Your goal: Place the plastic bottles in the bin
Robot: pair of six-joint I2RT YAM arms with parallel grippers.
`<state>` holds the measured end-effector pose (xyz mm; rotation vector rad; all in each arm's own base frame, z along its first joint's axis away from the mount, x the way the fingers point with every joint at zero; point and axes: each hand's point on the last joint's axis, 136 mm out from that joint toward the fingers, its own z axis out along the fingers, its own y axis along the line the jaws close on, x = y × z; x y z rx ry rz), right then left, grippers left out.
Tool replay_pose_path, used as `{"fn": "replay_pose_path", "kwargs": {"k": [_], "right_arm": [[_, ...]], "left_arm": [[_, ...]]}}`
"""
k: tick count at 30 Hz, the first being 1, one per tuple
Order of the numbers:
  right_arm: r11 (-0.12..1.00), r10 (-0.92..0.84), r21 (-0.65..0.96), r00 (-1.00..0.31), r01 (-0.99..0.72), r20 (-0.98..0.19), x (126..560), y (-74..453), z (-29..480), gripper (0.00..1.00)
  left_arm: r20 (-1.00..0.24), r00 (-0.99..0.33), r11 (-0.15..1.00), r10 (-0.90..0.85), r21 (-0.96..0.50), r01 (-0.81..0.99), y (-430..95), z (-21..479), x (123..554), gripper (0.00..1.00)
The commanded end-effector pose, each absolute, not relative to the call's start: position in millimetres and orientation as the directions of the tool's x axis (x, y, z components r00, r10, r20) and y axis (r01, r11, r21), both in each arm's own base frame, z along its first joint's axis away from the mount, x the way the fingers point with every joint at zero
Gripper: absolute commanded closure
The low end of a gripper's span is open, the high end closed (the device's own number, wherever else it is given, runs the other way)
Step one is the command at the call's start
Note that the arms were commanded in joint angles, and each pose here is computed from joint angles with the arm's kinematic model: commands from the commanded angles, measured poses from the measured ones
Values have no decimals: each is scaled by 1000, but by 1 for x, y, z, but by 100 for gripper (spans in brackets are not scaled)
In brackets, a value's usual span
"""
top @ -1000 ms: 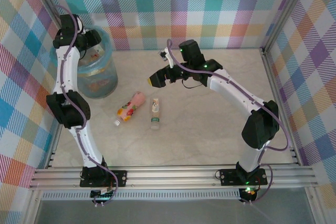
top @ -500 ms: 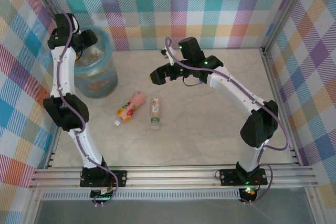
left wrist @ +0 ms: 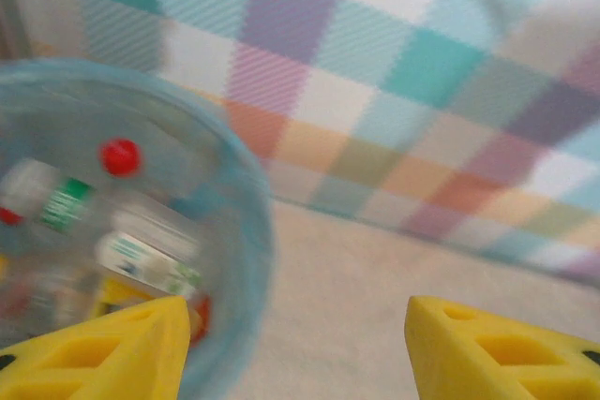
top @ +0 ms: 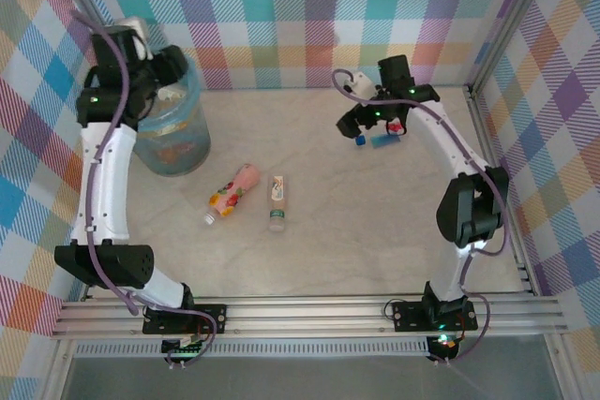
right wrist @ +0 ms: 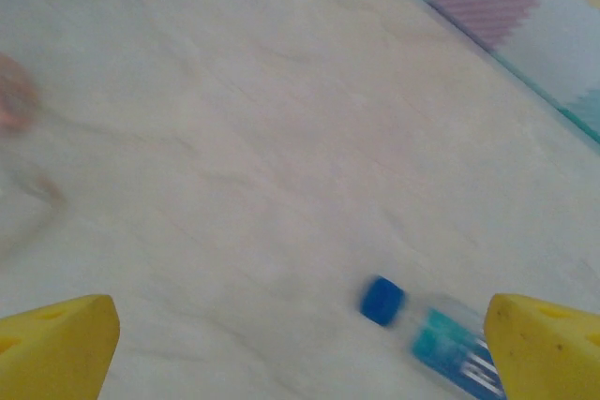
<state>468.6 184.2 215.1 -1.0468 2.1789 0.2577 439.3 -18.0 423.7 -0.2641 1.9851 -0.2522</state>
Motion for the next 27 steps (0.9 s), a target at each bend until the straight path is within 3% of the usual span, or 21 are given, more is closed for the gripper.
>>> {"fn": "replay_pose_path", "kwargs": {"k": [1, 11, 22, 27], "right_arm": [[494, -775, -207, -320, -845, -545, 472, 165, 170, 0], [422, -807, -210, -260, -882, -530, 499, 137, 130, 0], [448, -840, -102, -380, -888, -387, 513, 104, 76, 1], [514, -795, -34, -461, -857, -395, 510, 89, 61, 0]], "left_arm": [[-868, -463, 972, -180, -230, 52, -65, 411, 429, 38], [-804, -592, 922, -45, -261, 285, -169, 369, 393, 37], [-766, -642, 921, 7, -246, 303, -186, 342, 385, 36], [-758, -652, 916, 19, -248, 315, -189, 338, 385, 36]]}}
